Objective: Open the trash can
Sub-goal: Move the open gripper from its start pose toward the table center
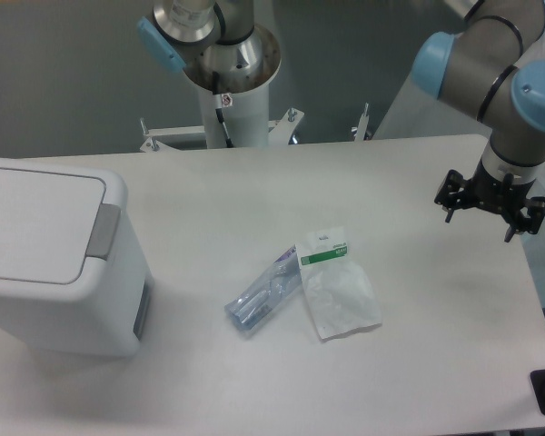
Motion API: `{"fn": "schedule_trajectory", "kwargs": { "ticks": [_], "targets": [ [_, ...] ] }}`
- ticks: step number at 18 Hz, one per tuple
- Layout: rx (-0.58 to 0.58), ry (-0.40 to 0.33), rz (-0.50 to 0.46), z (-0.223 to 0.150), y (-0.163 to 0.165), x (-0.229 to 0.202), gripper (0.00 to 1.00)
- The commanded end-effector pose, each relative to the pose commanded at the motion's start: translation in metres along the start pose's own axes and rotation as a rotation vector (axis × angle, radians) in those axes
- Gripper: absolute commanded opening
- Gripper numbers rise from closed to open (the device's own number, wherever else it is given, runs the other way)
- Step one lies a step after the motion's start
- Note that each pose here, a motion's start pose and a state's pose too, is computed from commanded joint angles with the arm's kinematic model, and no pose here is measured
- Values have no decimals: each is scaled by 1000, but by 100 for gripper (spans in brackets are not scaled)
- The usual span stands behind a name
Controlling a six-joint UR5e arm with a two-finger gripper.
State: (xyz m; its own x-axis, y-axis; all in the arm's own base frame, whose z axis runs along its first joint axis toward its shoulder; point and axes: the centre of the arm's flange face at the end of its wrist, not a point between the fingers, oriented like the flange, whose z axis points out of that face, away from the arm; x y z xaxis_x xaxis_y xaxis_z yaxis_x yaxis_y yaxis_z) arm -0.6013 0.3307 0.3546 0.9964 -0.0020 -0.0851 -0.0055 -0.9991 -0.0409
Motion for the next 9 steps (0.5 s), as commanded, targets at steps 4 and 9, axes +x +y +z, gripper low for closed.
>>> {"fn": "schedule_trajectory", "kwargs": {
  "ticks": [4,9],
  "targets": [
    [3,4,14,0,-8,5,100],
    [45,24,35,-1,-32,18,100]
  ]
}}
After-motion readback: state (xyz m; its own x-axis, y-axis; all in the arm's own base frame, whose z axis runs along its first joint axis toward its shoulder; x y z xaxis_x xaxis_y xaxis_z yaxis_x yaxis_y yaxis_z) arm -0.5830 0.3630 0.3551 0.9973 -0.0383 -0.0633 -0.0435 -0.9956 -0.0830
